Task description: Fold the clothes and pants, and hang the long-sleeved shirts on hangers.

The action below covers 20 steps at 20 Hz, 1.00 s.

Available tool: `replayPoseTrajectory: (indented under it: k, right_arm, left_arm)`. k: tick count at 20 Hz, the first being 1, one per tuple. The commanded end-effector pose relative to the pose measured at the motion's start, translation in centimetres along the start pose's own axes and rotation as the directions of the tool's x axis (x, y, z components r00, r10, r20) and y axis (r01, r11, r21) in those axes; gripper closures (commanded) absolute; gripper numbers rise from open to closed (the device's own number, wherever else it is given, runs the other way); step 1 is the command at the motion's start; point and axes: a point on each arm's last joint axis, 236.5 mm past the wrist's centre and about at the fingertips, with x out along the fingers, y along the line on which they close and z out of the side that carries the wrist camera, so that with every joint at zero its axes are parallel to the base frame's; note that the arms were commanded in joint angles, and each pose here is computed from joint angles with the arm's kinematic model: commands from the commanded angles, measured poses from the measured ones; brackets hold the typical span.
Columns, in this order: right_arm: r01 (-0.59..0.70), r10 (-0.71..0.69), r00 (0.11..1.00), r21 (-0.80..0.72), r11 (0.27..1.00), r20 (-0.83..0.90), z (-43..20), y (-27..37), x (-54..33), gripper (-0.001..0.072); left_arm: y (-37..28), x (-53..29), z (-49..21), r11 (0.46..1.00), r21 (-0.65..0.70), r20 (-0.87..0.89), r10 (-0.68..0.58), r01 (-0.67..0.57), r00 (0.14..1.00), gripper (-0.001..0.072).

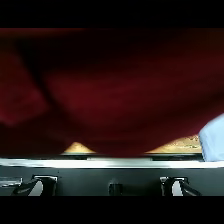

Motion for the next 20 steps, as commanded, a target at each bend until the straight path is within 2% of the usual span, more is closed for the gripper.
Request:
replayPoseTrajectory:
  k: [1, 2, 4, 5, 9, 11, 13, 14, 16, 19, 20]
  right_arm:
    - [-0.026, 0.049, 0.966, 0.093, 0.995, -0.255, -6.7, -1.0, 4.4, 0.0675]
    - [-0.040, 0.102, 0.908, 0.159, 0.987, -0.407, -11.0, -1.2, 6.3, 0.0676]
    - [-0.044, 0.217, 0.675, 0.255, 0.966, -0.705, -21.2, -1.5, 8.9, 0.0678]
    - [-0.015, 0.210, 0.539, 0.240, 0.971, -0.816, -26.5, -2.1, 10.0, 0.0678]
    - [0.036, 0.080, 0.131, 0.086, 0.996, -0.988, -45.4, -1.2, 13.1, 0.0677]
    - [0.073, 0.103, 0.015, 0.103, 0.992, -0.995, -53.1, 1.0, 13.6, 0.0677]
    - [0.101, 0.112, -0.005, 0.111, 0.989, -0.994, -58.6, 2.9, 15.3, 0.0676]
    - [0.115, 0.114, 0.028, 0.116, 0.987, -0.993, -60.5, 3.4, 16.7, 0.0675]
    - [0.177, 0.116, 0.181, 0.148, 0.973, -0.977, -62.0, 3.5, 20.9, 0.0674]
    - [0.286, 0.089, 0.454, 0.239, 0.928, -0.886, -59.9, 1.6, 27.5, 0.0673]
    - [0.315, 0.079, 0.515, 0.273, 0.909, -0.854, -59.1, 0.8, 28.9, 0.0673]
  left_arm:
    - [2.3, 3.6, -4.7, 0.999, -0.047, -0.171, 0.002, -0.010, 0.985, 0.0683]
    - [3.3, 5.7, -8.5, 0.996, -0.091, -0.292, -0.021, -0.006, 0.956, 0.0683]
    - [5.2, 9.8, -18.2, 0.978, -0.206, -0.540, -0.102, -0.014, 0.835, 0.0682]
    - [5.8, 11.7, -23.7, 0.963, -0.267, -0.633, -0.153, -0.029, 0.759, 0.0683]
    - [4.1, 14.4, -44.9, 0.889, -0.429, -0.833, -0.318, -0.164, 0.453, 0.0682]
    - [3.0, 13.8, -53.5, 0.863, -0.443, -0.873, -0.353, -0.243, 0.337, 0.0681]
    - [2.2, 14.4, -59.5, 0.838, -0.455, -0.882, -0.378, -0.301, 0.281, 0.0681]
    - [2.0, 15.8, -61.2, 0.810, -0.483, -0.868, -0.394, -0.332, 0.301, 0.0681]
    - [3.0, 19.3, -62.7, 0.776, -0.516, -0.841, -0.378, -0.363, 0.388, 0.0681]
    - [5.9, 24.5, -61.9, 0.788, -0.503, -0.804, -0.276, -0.355, 0.527, 0.0681]
    - [6.8, 25.9, -61.4, 0.797, -0.495, -0.785, -0.239, -0.347, 0.571, 0.0681]
